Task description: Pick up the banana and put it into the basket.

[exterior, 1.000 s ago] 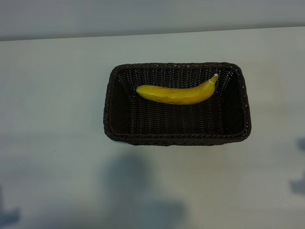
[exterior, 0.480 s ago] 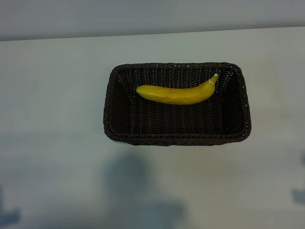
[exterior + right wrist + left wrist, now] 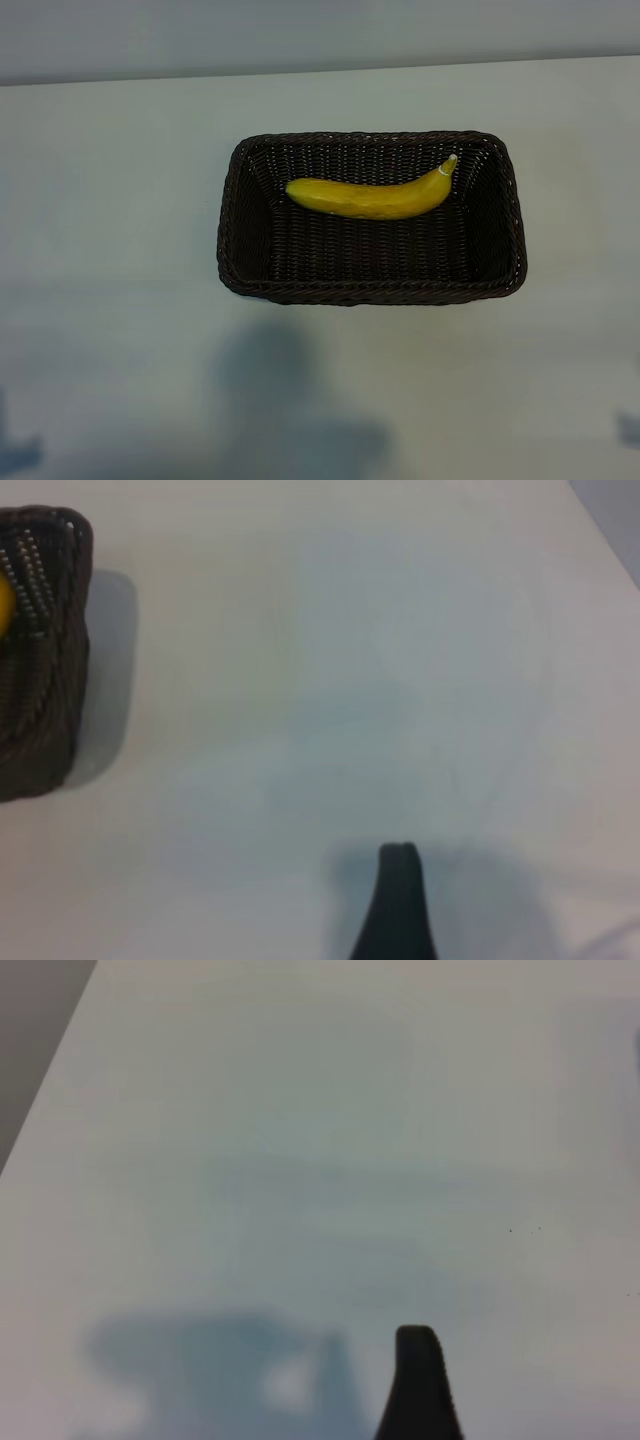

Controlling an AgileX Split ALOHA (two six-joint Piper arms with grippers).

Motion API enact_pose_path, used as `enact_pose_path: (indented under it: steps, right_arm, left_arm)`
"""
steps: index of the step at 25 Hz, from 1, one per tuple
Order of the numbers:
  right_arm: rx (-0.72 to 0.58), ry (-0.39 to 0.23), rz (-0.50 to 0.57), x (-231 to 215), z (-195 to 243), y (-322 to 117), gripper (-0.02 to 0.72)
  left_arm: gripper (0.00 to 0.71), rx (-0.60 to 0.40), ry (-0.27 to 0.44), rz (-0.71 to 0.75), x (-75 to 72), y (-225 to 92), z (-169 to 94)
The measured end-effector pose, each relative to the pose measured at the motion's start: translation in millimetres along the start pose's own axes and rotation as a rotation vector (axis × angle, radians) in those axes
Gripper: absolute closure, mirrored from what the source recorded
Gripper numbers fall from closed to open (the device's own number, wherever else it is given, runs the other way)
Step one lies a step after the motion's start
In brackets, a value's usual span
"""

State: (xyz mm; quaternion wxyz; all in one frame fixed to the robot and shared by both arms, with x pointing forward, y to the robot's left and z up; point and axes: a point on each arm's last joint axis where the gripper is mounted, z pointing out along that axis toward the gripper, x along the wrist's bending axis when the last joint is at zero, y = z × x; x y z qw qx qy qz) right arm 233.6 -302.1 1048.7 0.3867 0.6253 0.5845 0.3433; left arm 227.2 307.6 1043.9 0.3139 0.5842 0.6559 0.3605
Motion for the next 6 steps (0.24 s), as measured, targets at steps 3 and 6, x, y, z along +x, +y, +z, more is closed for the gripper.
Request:
enact_pose_path:
  steps: [3,6]
  right_arm:
    - [0.000,0.000,0.000,0.0,0.0,0.0,0.107]
    - [0.000,0.000,0.000,0.0,0.0,0.0,0.107]
  left_arm:
    - [0.150,0.000,0.000,0.002,0.0,0.0,0.0]
    - [0.150,0.000,0.000,0.001,0.0,0.0,0.0]
